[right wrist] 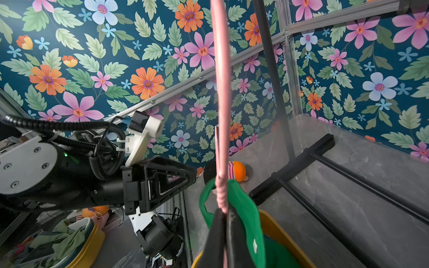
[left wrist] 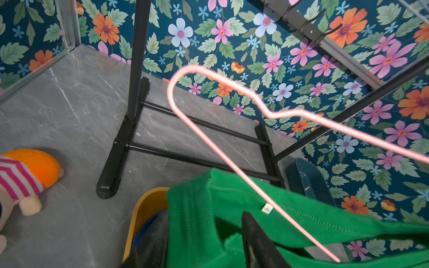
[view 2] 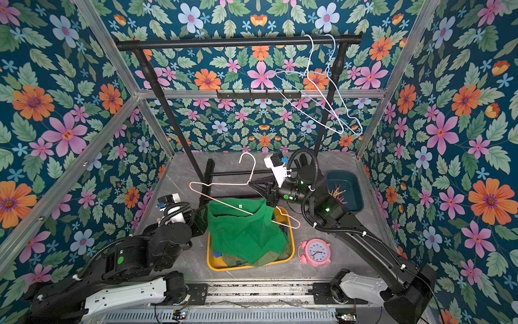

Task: Remove the clothespins securing tank tops to the hanger
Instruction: Remove the tank top from the hanger.

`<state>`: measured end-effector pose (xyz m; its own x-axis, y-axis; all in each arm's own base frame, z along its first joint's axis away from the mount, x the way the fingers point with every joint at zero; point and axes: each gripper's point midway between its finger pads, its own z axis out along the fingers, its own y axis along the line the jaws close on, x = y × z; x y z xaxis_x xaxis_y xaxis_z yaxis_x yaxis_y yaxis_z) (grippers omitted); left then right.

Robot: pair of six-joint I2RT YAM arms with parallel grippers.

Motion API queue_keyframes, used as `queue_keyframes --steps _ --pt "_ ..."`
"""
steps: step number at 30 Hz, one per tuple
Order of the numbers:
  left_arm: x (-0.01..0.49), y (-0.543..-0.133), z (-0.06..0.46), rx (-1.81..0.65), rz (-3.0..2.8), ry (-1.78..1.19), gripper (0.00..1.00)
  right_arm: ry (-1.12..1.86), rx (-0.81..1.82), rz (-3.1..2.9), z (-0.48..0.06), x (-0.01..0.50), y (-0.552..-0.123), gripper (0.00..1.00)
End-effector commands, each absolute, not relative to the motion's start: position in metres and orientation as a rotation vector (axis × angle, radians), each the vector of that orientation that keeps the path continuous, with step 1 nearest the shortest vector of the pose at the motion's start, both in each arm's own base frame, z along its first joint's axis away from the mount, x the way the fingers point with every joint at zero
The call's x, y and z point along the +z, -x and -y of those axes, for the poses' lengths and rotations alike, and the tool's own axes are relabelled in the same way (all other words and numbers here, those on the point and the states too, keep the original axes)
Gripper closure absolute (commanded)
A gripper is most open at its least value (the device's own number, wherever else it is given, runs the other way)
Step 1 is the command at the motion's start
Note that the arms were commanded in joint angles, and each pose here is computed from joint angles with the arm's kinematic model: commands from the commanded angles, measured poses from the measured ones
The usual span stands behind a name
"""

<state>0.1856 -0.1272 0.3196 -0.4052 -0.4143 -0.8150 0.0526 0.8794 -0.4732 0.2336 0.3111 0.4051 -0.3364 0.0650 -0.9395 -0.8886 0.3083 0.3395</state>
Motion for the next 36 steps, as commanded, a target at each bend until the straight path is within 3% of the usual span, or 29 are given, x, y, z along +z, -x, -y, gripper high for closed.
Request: queue_keyframes --steps 1,8,12,17,26,36 --pt "0.338 -0.182 0.126 -0.516 -1.922 0.163 0.45 0.829 1.212 -1.568 -0.312 0.408 -0.226 1.0" --pt "0.415 -0.174 0.147 -0.591 -1.829 -0.088 0.3 0.919 1.261 -1.582 -0.327 0.402 -0.226 1.0" --pt "0.426 -0.177 0.166 -0.516 -1.838 -0.216 0.19 0.945 1.333 -1.569 -0.339 0.401 -0.232 1.0" --pt "0.425 -0.178 0.167 -0.431 -1.884 -0.263 0.18 0.99 1.418 -1.573 -0.355 0.395 -0.239 1.0" --pt "0.421 -0.161 0.119 -0.637 -1.829 -0.078 0.2 0.947 1.567 -1.538 -0.377 0.387 -0.271 1.0" --pt "0.414 -0.164 0.124 -0.579 -1.86 -0.117 0.19 0.836 1.77 -1.458 -0.39 0.378 -0.295 1.0"
